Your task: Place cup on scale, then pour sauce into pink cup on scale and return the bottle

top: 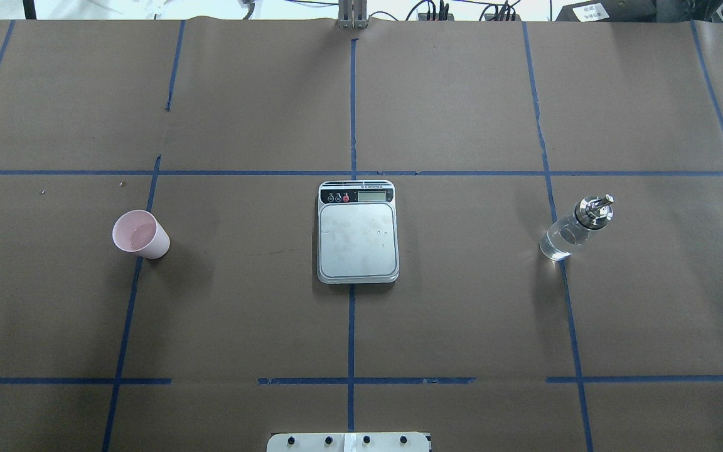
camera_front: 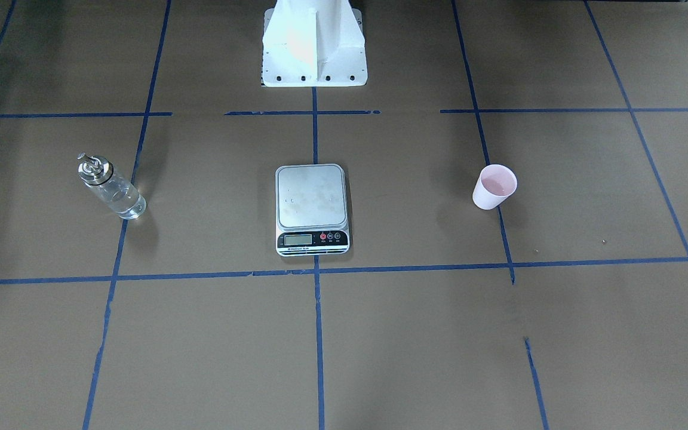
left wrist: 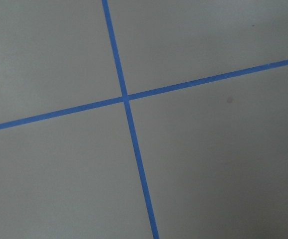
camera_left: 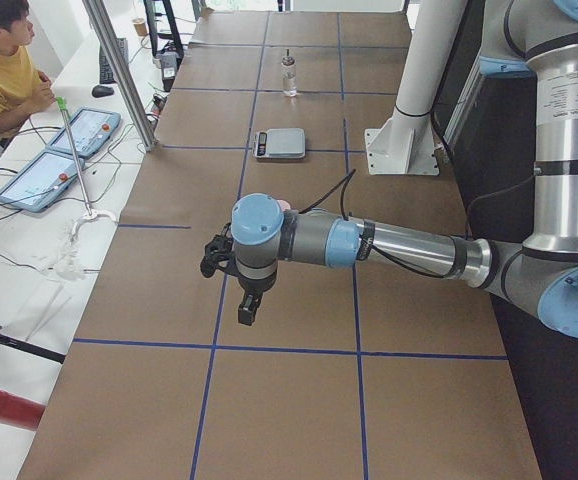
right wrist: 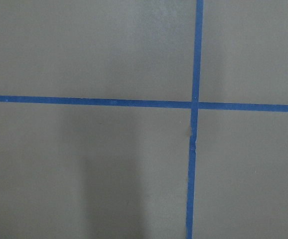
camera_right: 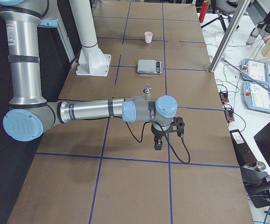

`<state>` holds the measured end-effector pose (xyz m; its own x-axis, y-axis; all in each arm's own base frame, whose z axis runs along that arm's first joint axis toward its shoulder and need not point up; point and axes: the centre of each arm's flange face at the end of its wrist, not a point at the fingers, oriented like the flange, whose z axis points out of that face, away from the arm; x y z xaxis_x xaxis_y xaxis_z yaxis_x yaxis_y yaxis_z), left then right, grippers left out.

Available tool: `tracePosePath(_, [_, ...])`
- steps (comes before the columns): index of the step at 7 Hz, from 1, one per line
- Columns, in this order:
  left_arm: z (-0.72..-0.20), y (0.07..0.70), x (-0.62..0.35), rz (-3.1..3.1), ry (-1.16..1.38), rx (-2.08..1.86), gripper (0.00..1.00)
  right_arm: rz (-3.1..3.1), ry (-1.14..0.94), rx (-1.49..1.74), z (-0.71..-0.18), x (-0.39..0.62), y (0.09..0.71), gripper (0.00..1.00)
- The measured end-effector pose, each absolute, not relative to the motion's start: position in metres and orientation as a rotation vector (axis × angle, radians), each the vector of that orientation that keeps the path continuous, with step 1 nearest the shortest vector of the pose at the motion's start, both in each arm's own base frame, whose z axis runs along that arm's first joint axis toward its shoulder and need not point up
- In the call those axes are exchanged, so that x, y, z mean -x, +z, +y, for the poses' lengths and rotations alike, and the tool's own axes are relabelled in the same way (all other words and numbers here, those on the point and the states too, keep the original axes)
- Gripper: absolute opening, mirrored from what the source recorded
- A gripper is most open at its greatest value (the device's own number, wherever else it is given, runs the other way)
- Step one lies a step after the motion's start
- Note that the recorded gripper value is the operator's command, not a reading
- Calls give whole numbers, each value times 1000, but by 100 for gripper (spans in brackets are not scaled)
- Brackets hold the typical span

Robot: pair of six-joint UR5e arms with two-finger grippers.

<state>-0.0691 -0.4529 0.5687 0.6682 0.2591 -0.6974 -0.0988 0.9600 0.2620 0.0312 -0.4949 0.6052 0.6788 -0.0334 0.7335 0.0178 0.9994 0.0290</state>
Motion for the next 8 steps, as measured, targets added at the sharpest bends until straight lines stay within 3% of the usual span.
tracePosePath(5, [-469,537,36,900,196,-242,100,-918,-57,-61,-477,-24,613,100])
tracePosePath(8, [-481,474,-114,1016,139,-113,100,-925,-94,-111,-479,-19,618,100])
